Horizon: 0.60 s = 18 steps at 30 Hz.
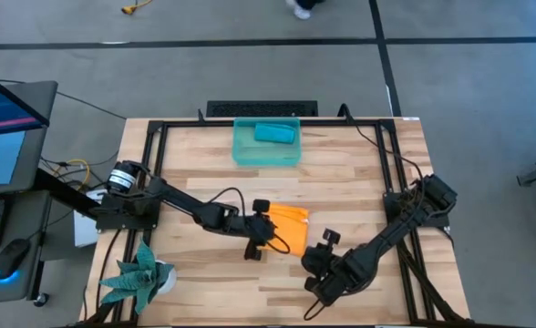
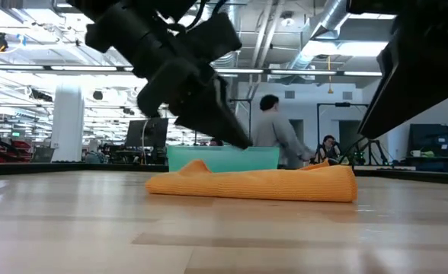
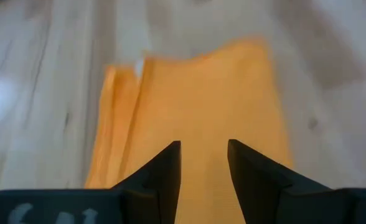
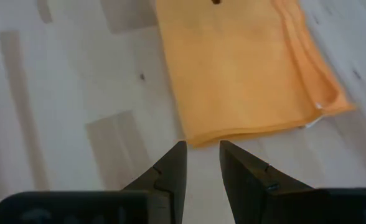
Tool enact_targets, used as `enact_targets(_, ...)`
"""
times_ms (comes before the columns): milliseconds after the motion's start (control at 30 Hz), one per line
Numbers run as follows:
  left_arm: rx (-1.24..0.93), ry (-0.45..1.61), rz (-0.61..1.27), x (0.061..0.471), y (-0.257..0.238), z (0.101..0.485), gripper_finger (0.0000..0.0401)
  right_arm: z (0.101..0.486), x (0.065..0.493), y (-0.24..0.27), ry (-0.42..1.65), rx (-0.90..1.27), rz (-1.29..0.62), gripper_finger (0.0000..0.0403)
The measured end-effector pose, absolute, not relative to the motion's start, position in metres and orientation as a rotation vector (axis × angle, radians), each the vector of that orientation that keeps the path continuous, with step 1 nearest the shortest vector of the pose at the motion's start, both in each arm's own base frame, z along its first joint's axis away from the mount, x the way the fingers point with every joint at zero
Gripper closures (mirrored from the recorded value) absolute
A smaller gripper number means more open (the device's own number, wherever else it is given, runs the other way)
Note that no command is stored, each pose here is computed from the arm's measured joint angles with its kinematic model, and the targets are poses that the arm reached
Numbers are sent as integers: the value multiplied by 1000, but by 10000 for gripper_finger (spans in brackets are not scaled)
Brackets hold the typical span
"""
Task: Roll microfiber towels into tight, uniform cylinder then place into a basket
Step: Roll the yellow microfiber cloth
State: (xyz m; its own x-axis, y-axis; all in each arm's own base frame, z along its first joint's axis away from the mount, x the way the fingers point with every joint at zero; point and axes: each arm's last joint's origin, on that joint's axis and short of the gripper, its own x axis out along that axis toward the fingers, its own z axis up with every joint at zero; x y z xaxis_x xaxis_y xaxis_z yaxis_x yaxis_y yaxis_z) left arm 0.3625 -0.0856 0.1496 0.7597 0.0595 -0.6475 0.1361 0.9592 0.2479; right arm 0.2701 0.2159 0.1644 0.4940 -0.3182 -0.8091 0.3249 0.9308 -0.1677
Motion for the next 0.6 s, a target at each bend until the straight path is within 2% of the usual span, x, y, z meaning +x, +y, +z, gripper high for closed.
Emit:
enact_targets(300, 248, 675, -227, 367, -71, 148, 276, 165, 264, 225, 958, 53, -379, 285)
enact_targets(600, 173, 760, -170, 373, -55, 124, 276, 165, 266, 223, 965, 31, -379, 285)
